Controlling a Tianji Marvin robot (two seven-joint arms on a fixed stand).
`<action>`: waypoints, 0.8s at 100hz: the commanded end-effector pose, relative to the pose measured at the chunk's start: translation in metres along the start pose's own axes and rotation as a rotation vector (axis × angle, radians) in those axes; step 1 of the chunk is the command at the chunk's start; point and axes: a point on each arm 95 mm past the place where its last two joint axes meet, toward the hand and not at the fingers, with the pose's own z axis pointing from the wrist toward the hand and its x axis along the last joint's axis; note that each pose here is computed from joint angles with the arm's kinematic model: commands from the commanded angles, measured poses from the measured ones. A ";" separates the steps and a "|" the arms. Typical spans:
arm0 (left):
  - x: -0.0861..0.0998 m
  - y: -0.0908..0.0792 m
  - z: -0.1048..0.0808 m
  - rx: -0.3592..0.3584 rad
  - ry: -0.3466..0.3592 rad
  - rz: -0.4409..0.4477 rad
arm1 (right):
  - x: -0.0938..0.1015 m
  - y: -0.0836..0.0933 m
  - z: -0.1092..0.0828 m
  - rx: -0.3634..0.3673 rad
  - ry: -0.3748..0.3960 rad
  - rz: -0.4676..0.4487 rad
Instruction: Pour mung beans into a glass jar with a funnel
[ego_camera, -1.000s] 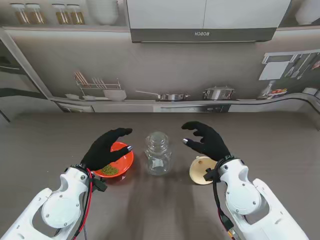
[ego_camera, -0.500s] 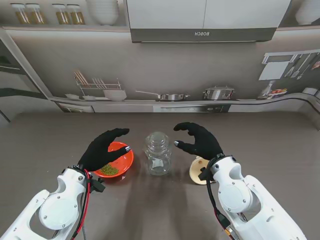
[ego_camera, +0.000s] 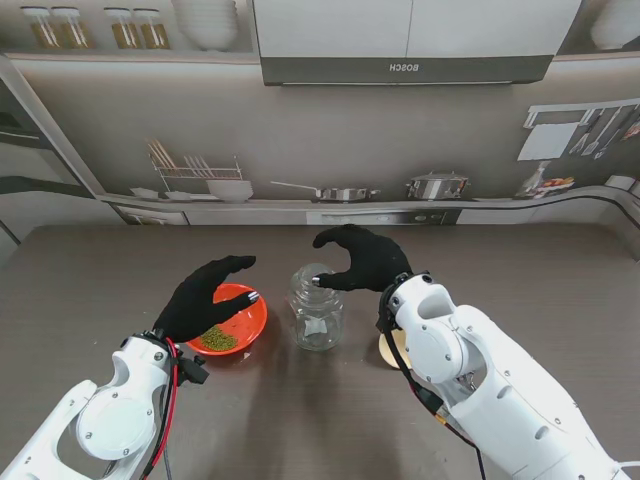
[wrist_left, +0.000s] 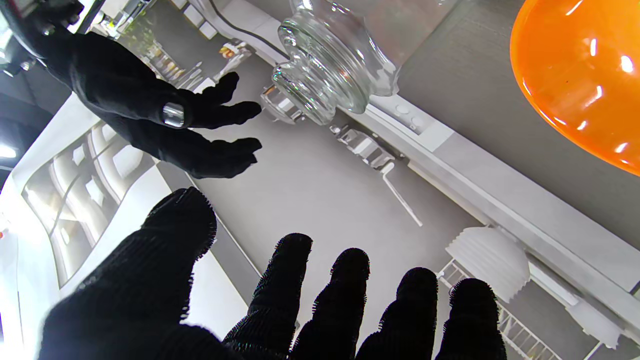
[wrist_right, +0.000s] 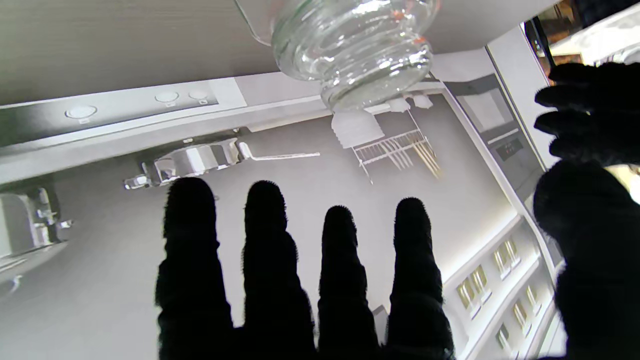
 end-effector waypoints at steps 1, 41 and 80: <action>0.001 0.001 0.000 -0.010 0.003 -0.008 | 0.001 -0.002 0.006 0.026 0.000 -0.006; -0.001 0.000 -0.001 -0.007 -0.005 -0.016 | -0.001 -0.021 0.033 0.133 0.011 -0.103; 0.000 0.000 -0.002 -0.018 -0.011 -0.023 | 0.002 -0.031 0.050 0.207 0.015 -0.189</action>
